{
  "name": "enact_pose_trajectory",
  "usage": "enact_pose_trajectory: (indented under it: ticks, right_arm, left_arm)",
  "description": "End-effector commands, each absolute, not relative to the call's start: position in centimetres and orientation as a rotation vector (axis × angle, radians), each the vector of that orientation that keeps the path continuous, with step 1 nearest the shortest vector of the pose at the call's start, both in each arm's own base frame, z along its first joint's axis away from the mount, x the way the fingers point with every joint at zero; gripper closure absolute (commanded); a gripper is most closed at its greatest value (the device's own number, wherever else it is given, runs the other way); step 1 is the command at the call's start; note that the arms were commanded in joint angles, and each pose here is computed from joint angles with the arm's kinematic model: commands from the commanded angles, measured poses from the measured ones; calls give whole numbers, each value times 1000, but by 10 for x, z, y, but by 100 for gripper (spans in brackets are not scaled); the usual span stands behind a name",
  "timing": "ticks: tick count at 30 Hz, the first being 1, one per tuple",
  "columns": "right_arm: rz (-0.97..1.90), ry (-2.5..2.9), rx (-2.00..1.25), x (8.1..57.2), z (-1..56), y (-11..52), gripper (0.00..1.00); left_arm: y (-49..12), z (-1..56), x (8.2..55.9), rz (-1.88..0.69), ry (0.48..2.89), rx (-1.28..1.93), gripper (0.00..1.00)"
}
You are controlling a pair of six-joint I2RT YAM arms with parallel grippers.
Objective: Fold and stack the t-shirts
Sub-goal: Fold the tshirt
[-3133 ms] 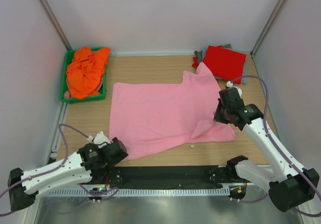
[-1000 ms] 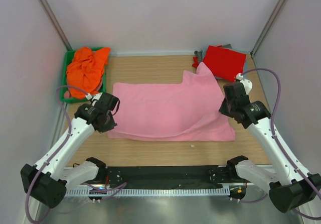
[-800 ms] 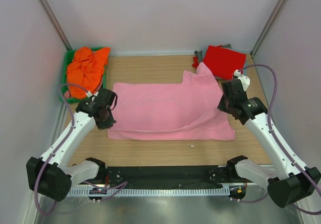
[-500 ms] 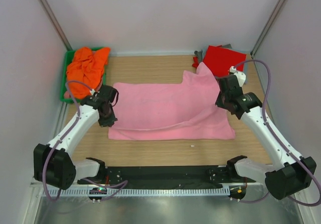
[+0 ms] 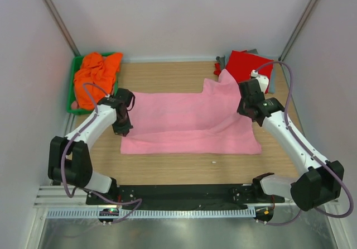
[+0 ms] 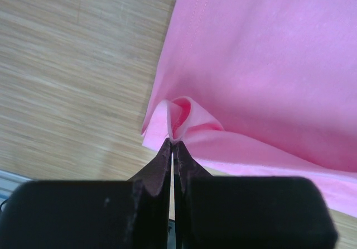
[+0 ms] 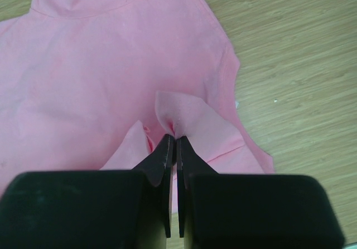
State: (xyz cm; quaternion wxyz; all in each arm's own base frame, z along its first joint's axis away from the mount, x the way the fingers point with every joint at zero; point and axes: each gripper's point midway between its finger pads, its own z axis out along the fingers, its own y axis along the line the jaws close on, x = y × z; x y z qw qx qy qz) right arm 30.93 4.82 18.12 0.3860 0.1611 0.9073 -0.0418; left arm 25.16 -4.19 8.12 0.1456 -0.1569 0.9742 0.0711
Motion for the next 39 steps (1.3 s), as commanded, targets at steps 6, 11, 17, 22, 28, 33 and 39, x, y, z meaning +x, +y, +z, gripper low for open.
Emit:
enact_pose_trajectory:
  ticks: [6, 11, 17, 22, 28, 33, 39]
  right_arm:
    - [-150, 2262, 432, 331, 167, 41, 99]
    - [-162, 2305, 452, 344, 138, 37, 44]
    - [-116, 2341, 459, 362, 139, 39, 5]
    - [-120, 2260, 516, 335, 169, 26, 2]
    - [178, 2262, 559, 292, 161, 55, 2]
    - [356, 2360, 579, 267, 115, 80, 11]
    - [396, 2395, 584, 275, 78, 89, 42]
  left_arm:
    - [-39, 71, 274, 238, 2808, -430, 100]
    - [-37, 59, 273, 266, 2852, -440, 60]
    - [-24, 89, 270, 321, 2765, -477, 21]
    - [-23, 112, 251, 243, 2674, -539, 20]
    - [-43, 96, 234, 4, 2606, -667, 21]
    - [-64, 62, 230, -141, 2637, -740, 25]
    - [-63, 36, 236, -117, 2631, -769, 27]
